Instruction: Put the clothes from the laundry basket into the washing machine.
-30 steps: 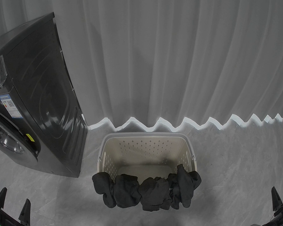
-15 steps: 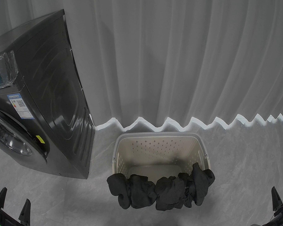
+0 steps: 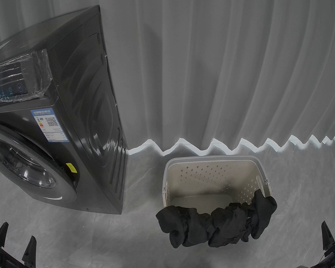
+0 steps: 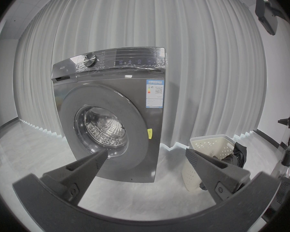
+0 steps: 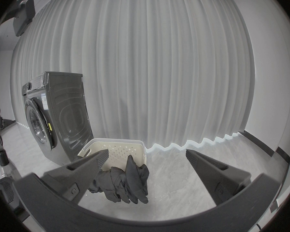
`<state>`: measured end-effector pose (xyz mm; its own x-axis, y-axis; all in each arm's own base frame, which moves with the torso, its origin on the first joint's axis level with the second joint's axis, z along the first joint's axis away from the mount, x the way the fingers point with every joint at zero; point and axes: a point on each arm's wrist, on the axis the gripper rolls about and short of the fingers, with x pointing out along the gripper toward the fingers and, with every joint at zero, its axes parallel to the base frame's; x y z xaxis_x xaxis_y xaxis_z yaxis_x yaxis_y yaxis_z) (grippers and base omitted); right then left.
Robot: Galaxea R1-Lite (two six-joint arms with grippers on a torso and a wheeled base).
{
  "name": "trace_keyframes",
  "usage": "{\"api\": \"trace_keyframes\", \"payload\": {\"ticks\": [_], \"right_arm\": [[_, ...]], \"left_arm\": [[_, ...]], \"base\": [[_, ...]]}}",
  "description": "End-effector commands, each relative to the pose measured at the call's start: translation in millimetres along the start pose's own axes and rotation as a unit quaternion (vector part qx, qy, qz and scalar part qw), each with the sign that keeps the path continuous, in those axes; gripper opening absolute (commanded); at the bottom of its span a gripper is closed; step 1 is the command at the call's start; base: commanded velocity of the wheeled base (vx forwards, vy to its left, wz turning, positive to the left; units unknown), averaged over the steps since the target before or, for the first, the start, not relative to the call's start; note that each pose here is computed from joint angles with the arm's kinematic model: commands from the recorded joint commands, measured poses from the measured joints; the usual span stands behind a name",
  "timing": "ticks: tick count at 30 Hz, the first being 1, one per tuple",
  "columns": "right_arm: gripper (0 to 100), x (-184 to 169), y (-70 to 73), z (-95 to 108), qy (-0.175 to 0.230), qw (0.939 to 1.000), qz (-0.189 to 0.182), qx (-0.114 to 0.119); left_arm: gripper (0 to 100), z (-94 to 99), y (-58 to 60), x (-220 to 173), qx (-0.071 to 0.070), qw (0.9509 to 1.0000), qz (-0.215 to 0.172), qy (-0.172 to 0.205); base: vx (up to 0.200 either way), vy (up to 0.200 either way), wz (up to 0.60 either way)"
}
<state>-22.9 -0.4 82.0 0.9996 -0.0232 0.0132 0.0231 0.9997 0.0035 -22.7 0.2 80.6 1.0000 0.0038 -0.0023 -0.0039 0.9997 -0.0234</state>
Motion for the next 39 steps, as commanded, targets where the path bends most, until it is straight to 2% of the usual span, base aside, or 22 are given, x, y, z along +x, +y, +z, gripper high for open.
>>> {"api": "trace_keyframes", "payload": {"ticks": [1,39], "right_arm": [[100,0.0,0.0,-5.2,0.0,1.0,0.0,0.0],[100,0.0,0.0,-5.2,0.0,1.0,0.0,0.0]], "left_arm": [[100,-4.8,0.1,-0.2,-0.001,1.0,0.0,-0.001],[100,-5.0,0.1,-0.2,-0.001,1.0,0.0,0.0]], "base": [[0.0,0.2,0.0],[0.0,0.2,0.0]]}}
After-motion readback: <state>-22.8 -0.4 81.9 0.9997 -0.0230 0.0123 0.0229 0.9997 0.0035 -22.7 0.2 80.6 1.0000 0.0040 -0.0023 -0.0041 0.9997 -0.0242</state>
